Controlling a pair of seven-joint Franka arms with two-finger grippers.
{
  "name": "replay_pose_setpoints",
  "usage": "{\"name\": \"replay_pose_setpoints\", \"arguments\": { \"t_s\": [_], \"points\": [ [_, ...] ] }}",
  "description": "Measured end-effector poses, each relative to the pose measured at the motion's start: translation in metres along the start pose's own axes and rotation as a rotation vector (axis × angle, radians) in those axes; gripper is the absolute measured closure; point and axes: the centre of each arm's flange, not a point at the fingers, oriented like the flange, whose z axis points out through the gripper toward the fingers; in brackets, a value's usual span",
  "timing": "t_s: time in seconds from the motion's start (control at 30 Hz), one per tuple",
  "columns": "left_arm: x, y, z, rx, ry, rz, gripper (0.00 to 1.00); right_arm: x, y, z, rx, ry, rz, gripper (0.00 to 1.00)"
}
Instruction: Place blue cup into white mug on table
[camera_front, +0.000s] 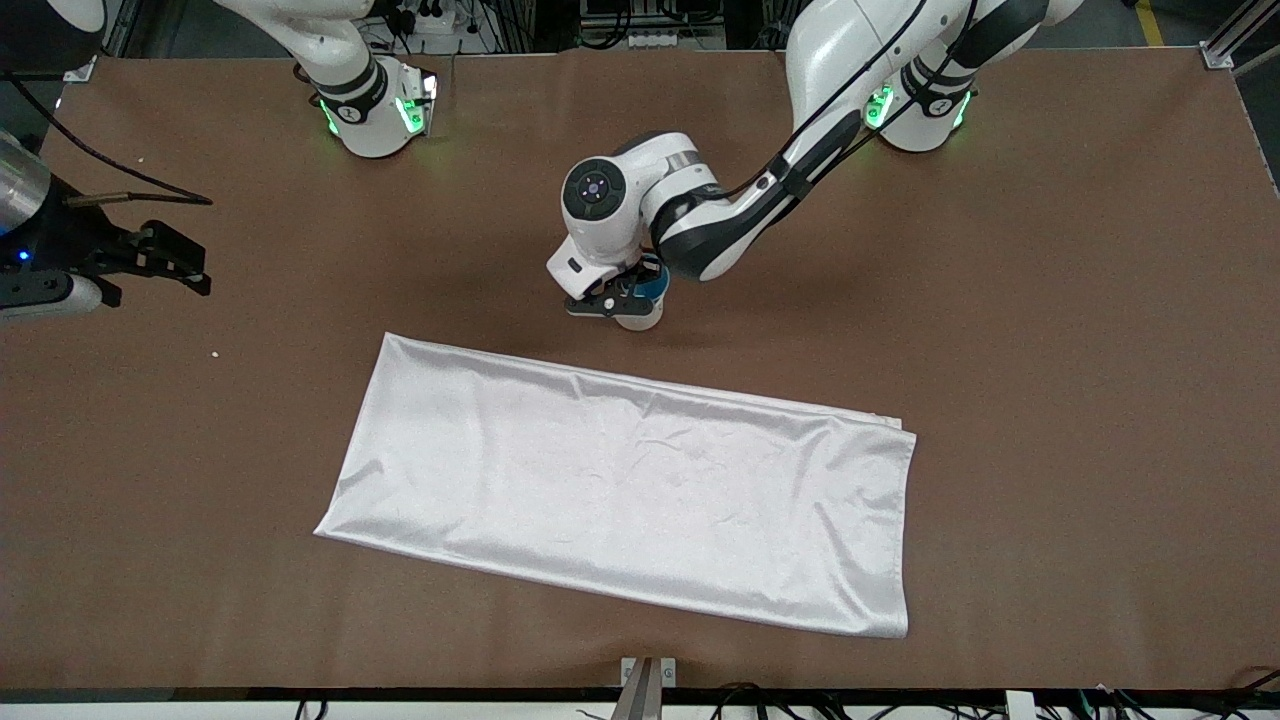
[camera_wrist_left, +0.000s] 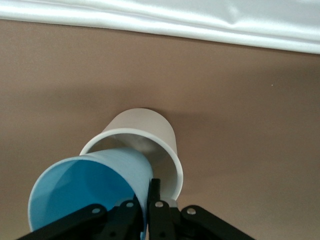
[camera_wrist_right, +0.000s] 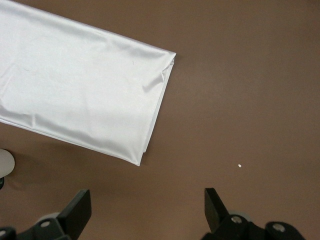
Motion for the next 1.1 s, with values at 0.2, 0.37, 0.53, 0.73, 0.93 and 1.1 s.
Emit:
{"name": "replay_pose_setpoints", "arguments": {
  "t_s": [0.2, 0.37, 0.53, 0.73, 0.93, 1.1],
  "points": [
    [0.0, 0.0, 0.001, 0.001, -0.002, 0.0, 0.82, 0.001, 0.002, 0.0, 0.0, 0.008, 0.004, 0.0],
    [0.001, 0.0, 0.0, 0.006, 0.011, 0.006, 0.55, 0.001, 0.007, 0.0, -0.001, 0.007, 0.013, 0.0],
    [0.004, 0.0, -0.003, 0.005, 0.023, 0.007, 0.35, 0.001, 0.011, 0.0, -0.001, 0.006, 0.02, 0.0],
    [0.009, -0.001, -0.016, -0.009, 0.044, 0.011, 0.04, 0.0, 0.019, 0.0, -0.001, 0.006, 0.033, 0.0],
    [0.024, -0.018, -0.046, -0.017, 0.08, 0.044, 0.0, 0.0, 0.021, 0.001, -0.001, 0.003, 0.036, 0.0],
    [0.039, -0.048, -0.085, 0.004, 0.102, 0.05, 0.0, 0.0, 0.021, 0.004, 0.0, -0.004, 0.036, 0.0]
  ]
}}
